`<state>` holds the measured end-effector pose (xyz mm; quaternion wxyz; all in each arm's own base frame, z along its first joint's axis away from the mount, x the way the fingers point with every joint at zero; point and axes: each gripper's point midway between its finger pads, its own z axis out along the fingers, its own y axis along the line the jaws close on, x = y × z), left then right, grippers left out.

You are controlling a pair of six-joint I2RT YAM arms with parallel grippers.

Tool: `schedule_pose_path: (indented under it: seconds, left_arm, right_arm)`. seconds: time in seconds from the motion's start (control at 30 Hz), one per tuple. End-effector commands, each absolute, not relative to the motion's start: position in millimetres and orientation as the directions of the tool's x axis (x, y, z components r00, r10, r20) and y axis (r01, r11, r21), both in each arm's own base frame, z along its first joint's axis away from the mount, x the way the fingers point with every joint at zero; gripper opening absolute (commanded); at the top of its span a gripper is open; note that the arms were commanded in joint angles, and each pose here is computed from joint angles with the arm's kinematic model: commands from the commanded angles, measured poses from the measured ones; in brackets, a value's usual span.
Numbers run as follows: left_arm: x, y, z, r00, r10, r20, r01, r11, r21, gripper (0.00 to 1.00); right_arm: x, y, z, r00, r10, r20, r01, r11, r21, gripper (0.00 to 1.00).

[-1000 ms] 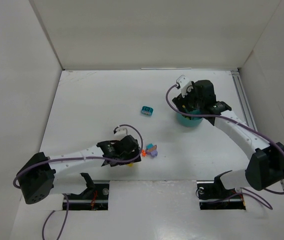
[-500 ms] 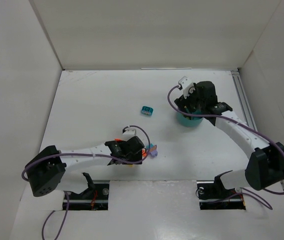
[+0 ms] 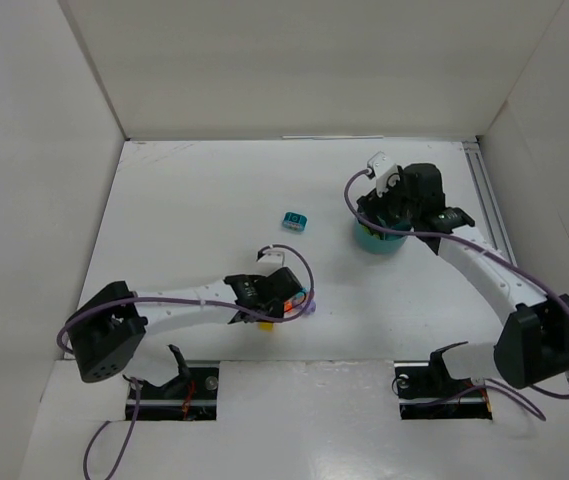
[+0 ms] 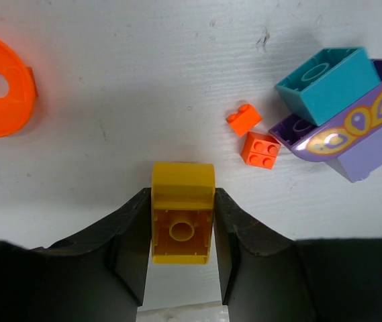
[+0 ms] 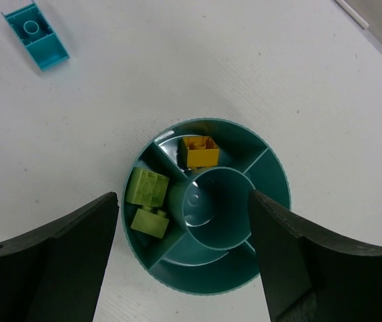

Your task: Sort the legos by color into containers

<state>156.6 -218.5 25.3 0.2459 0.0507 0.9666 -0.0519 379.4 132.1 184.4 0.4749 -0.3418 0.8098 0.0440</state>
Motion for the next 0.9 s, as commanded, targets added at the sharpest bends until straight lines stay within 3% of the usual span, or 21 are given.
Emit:
schedule_pose_path:
  seconds: [0.0,0.2,0.23,0.33,0.43,0.6,0.87]
  left_arm:
    - [173.3,-225.2,66.8,-0.823,0.022,-0.567,0.103,0.989,-0.111,0.12]
    - [229.7,-240.7,158.4,-0.626,-0.097,-0.774,0.061,0.983,-0.172,0.13]
    - [240.5,-249.5,172.3,-0.598,-0.11,-0.794,0.09,0.975,-0.203,0.13]
    - [291.3,-282.4,218.9,-0.461,-0.162,-0.872,0.174,0.947,-0.268,0.13]
    - [338.3,-317.5,259.9,-0.358,-0.184,-0.915,0.281,0.914,-0.294,0.13]
    - [387.2,-388.0,285.6,-0.284,-0.11,-0.953,0.466,0.853,-0.237,0.15]
    - [429.9,-462.2,274.8,-0.278,-0.097,-0.956,0.572,0.783,-0.246,0.2]
  right_arm:
    - [377.4,126.4,215.5,-0.254,-0.451,-0.856,-0.559,0.79,-0.25,0.82]
    - [357.9,73.9,234.4,-0.31,-0.323,-0.894,-0.331,0.918,-0.217,0.86]
    - [352.7,64.3,234.0,-0.326,-0.298,-0.897,-0.29,0.935,-0.205,0.86]
    - [336.3,25.9,247.9,-0.322,-0.234,-0.918,-0.135,0.97,-0.2,0.99]
    - [316.9,-9.0,255.0,-0.354,-0.19,-0.916,0.01,0.978,-0.207,0.99]
    - [289.7,-45.1,253.2,-0.429,-0.13,-0.894,0.198,0.952,-0.234,0.99]
    - [274.7,-55.7,263.6,-0.411,-0.132,-0.902,0.246,0.937,-0.249,0.99]
